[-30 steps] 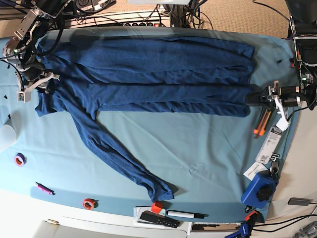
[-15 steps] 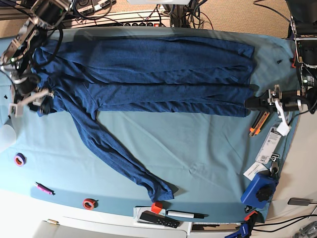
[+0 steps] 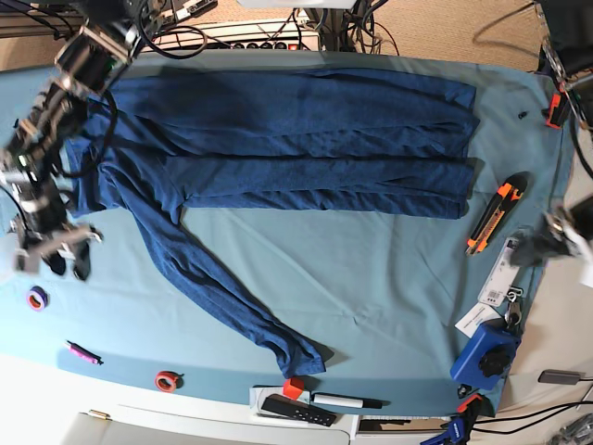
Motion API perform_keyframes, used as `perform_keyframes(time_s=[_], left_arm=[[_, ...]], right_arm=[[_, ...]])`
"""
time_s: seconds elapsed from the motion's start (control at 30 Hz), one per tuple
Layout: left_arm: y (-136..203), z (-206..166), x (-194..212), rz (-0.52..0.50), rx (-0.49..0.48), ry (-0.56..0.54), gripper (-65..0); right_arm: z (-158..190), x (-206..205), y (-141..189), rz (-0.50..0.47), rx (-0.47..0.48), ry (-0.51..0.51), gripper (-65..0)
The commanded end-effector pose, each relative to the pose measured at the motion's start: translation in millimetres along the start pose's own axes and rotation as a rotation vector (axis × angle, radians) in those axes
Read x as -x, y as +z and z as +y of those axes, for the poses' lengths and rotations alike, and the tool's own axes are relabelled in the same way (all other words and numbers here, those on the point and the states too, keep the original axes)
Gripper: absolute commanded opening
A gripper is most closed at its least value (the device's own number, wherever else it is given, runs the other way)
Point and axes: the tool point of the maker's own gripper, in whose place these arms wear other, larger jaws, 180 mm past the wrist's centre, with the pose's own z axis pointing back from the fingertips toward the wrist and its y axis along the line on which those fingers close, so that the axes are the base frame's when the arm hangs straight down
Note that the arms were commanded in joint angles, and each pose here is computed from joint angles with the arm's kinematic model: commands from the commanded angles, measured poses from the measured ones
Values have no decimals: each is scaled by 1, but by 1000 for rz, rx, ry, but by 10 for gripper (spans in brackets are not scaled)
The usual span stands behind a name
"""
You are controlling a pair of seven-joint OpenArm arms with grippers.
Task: Layout the t-shirt on the table in an organized manner, then fold the t-shirt properly
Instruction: 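Release the shirt and move the right gripper to the sleeve, then grasp the sleeve cuff with the right gripper and lift it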
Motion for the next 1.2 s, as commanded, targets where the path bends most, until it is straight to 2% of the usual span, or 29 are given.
perform_keyframes(time_s=[0.0,0.1,0.17,0.3,0.4,0.57,0.7,0.9,1.0,1.03,1.13,1.17], left_arm=[[11,-6,-29,-76,7,-42,-324],[19,-3,-34,-100,-5,-43,-324],[20,-3,-33,-97,-7,-42,-324],[19,-3,-33,-97,-7,-42,-324],[19,-3,-33,-97,-7,-42,-324],[19,-3,-33,-98,-7,-42,-324],[19,-3,-34,-100,-6,-41,-324],[19,-3,-34,-100,-6,-41,-324],[19,-3,-34,-99,-7,-42,-324],[19,-3,-34,-99,-7,-42,-324],[19,-3,-34,-100,-6,-41,-334],[19,-3,-34,-100,-6,-41,-335]], right_arm=[[3,-23,-7,-71,-11,15,-358],[31,-17,-41,-53,-86,23,-353],[46,-7,-66,-7,-129,5,-322],[56,22,-111,111,-133,-19,-315],[58,41,-132,175,-130,-47,-315],[69,68,-142,247,-157,-117,-314],[97,93,-140,321,-200,-136,-314],[144,110,-138,346,-290,-165,-315],[151,113,-137,347,-301,-171,-323],[149,113,-137,348,-299,-169,-368],[141,110,-137,349,-287,-156,-650],[137,108,-136,353,-282,-148,-650]])
